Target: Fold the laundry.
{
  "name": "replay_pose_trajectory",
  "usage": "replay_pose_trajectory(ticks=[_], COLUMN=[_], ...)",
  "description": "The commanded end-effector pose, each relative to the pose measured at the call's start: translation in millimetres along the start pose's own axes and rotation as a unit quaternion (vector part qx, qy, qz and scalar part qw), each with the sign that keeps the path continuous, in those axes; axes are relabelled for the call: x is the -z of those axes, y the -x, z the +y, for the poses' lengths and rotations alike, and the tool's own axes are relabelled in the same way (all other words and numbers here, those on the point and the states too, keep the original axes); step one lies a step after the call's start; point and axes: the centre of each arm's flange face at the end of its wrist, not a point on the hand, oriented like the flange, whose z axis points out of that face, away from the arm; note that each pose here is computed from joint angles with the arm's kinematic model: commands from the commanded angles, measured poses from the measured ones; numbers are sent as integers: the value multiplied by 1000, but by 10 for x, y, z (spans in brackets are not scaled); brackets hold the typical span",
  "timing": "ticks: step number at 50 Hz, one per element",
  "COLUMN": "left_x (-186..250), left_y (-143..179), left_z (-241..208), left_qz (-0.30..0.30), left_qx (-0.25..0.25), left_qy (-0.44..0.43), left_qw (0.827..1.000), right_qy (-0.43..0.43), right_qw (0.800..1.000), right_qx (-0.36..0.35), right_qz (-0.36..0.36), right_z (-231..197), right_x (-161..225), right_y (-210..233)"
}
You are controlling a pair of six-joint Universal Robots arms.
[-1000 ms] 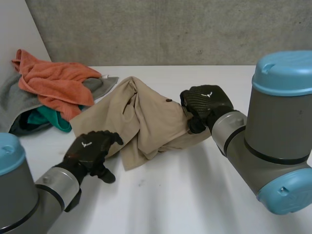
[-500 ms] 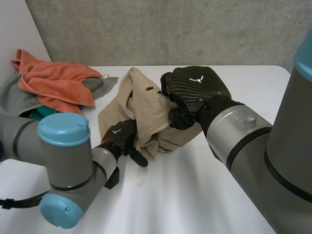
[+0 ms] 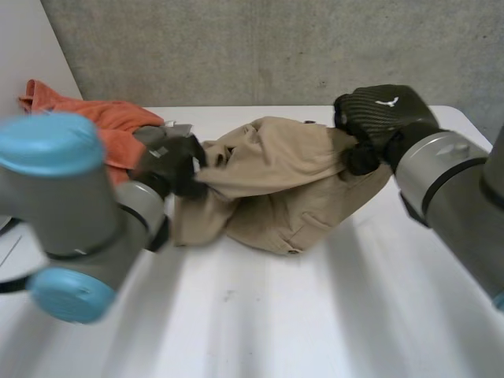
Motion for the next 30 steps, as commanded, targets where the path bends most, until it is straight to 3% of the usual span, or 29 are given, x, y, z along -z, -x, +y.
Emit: replay_pose_trajectory(ticks=[1,4,11,16,23,30], left_x=[523,706,849,1065,1023,489], left_y=[71,40,127,45,22,101], left_z=[-794,-1185,-1943,-2412,-2612,-2421], left_qz=[80,83,27,17,14,15], left_qx=[-135,-155,-143,-140,-142,-144], left_qy=[-35,-92,-224,-311,-347,-319], left_qw=[987,980,964,940,927,937], right_qy=[0,-27,-162,-246,-274,-233], right_qw=[996,994,983,965,958,969], right_qx=[90,103,83,70,67,67], right_qz=[-19,-19,31,58,57,46], right_z=[-13,-160,-885,-1246,-1392,-1143], right_x=[-69,-30,279,394,429,29], right_y=[-174,-172,-275,-369,-374,-335])
